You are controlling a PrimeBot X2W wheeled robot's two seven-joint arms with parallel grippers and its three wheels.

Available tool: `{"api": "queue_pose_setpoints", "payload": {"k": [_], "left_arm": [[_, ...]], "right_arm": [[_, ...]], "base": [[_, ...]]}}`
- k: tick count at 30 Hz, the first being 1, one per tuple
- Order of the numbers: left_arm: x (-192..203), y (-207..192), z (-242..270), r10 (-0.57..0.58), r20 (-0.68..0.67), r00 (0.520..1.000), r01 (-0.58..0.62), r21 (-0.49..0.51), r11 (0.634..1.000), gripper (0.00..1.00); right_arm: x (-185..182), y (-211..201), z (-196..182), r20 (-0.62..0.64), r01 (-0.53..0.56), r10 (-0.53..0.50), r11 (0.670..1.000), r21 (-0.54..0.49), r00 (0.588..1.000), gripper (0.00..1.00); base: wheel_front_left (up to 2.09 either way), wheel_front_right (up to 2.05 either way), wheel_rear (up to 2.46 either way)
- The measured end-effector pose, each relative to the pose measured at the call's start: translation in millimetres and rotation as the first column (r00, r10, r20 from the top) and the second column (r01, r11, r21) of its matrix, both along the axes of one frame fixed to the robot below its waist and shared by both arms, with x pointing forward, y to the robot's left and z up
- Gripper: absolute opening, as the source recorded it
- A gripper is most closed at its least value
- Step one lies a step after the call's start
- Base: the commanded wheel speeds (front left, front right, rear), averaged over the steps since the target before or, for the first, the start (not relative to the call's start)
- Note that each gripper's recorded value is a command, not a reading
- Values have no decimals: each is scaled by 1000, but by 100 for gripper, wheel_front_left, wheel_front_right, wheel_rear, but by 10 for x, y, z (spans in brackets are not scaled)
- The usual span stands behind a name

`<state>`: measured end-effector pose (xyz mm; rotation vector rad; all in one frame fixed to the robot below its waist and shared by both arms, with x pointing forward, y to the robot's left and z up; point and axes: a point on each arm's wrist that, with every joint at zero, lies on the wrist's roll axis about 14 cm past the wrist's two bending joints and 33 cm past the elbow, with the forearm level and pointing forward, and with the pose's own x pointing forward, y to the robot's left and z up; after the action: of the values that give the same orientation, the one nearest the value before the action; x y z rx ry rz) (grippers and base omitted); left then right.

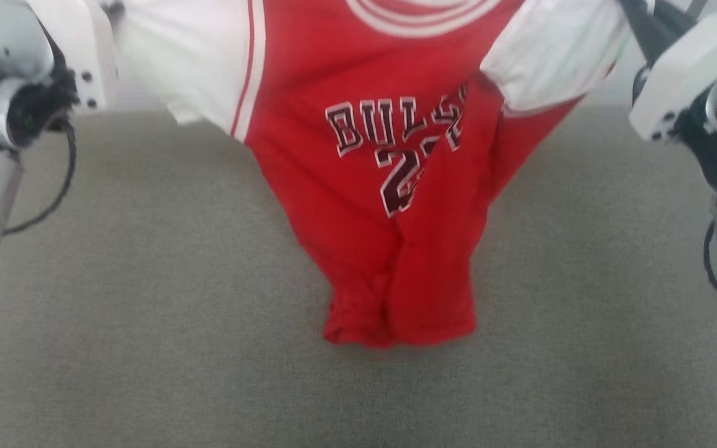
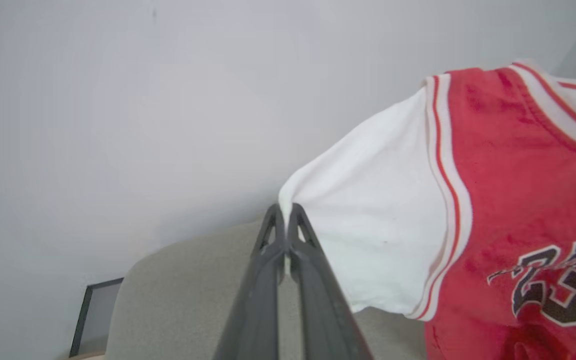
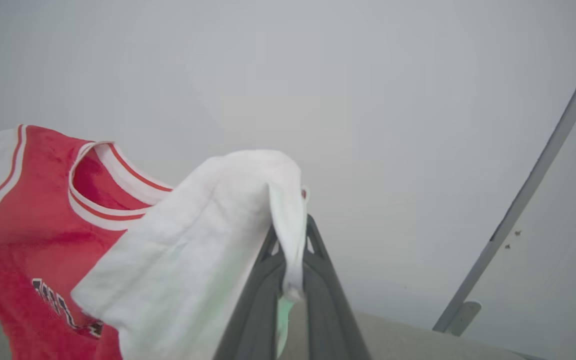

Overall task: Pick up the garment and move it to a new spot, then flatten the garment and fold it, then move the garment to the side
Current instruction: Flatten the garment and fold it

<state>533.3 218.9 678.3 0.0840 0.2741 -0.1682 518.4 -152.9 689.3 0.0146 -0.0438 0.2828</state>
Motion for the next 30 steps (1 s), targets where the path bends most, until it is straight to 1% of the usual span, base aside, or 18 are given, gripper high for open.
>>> {"api": "queue_pose_setpoints", "payload": {"k": [5,8,11,16,20,25,28,30], "left_arm": [[-96,70,622,17,173,985,-22,30,999,0],[-151,96,937,24,262,965,-33,32,999,0],[-178,113,1152,30,322,946,-43,31,999,0],[-131,101,1305,28,374,927,-47,42,998,0],[6,93,1303,29,395,918,-50,43,998,0],[307,14,1264,28,437,899,-51,41,998,0],[526,-79,1270,17,482,876,-48,52,997,0],[684,-130,1255,20,504,864,-46,40,998,0]], "right_arm": [[-31,89,480,120,-16,15,1000,7,993,0],[-48,115,694,172,-21,18,1000,17,985,0],[-39,122,849,207,-22,17,999,26,978,0],[47,115,906,222,-18,13,1000,21,975,0],[200,35,892,240,5,-7,1000,9,971,0],[514,-58,865,291,45,-33,998,-35,956,0],[723,-60,886,350,58,-32,996,-64,936,0],[870,-65,885,391,66,-33,995,-71,920,0]], "base": [[0,0,0],[0,0,0],[0,0,0],[0,0,0],[0,0,0],[0,0,0],[0,0,0],[0,0,0]]}}
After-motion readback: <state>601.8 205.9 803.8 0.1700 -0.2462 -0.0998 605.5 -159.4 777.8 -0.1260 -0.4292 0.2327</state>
